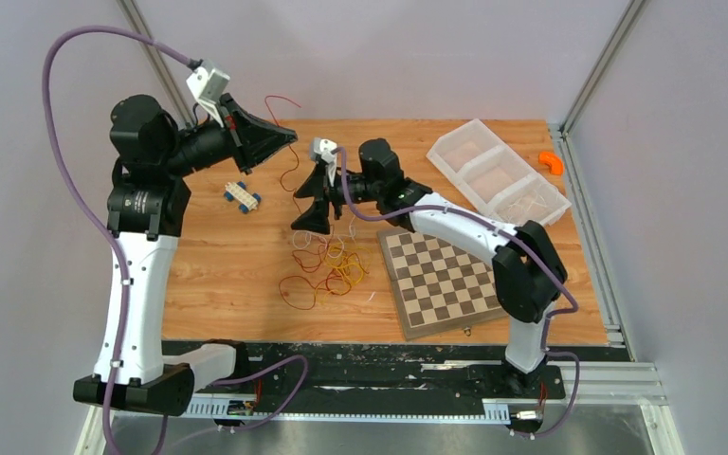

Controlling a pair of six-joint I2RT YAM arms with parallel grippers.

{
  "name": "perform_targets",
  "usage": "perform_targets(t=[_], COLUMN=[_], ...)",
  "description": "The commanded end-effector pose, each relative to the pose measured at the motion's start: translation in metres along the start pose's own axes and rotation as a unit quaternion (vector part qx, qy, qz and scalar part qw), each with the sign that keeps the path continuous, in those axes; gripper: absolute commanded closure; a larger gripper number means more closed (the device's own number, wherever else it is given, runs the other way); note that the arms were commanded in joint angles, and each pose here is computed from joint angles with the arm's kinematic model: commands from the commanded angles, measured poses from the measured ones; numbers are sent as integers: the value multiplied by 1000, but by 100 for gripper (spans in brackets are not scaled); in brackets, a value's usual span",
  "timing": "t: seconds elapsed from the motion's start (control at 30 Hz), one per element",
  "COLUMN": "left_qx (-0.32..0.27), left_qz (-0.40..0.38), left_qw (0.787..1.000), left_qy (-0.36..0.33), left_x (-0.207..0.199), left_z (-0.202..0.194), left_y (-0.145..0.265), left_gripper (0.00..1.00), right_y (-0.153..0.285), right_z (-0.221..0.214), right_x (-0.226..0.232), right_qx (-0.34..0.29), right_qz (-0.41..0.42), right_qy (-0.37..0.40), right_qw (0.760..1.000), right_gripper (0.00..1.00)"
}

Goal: Untangle the cables

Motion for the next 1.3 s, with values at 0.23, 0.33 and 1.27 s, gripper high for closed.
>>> perform_targets(t=[0.23,0.33,1.27], left_qx=[-113,-99,4], left_qz=[64,131,118], left_qw=[991,985,983], left_qy=[17,49,140], left_x=[20,49,81], left_z=[64,42,-181], left_y=[25,32,55], left_gripper=[100,100,3], right_y=[-16,-10,28], right_z=[-26,6,251], right_x=[-13,-2,35], right_qx=[7,-14,-236], right_qz=[-5,6,-38], right_qy=[-23,-9,203], right_qw=[1000,1000,950], right_gripper=[83,100,100])
Point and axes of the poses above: each gripper's point midway between its finger pads, its own y axis back along the fingers, its own x axis along the line the jaws close on, z = x × y, the point moved 7 cm from there along y, back along the fingers, and after that the axes turned 3 degrees about -y, right-handed, at the moved point
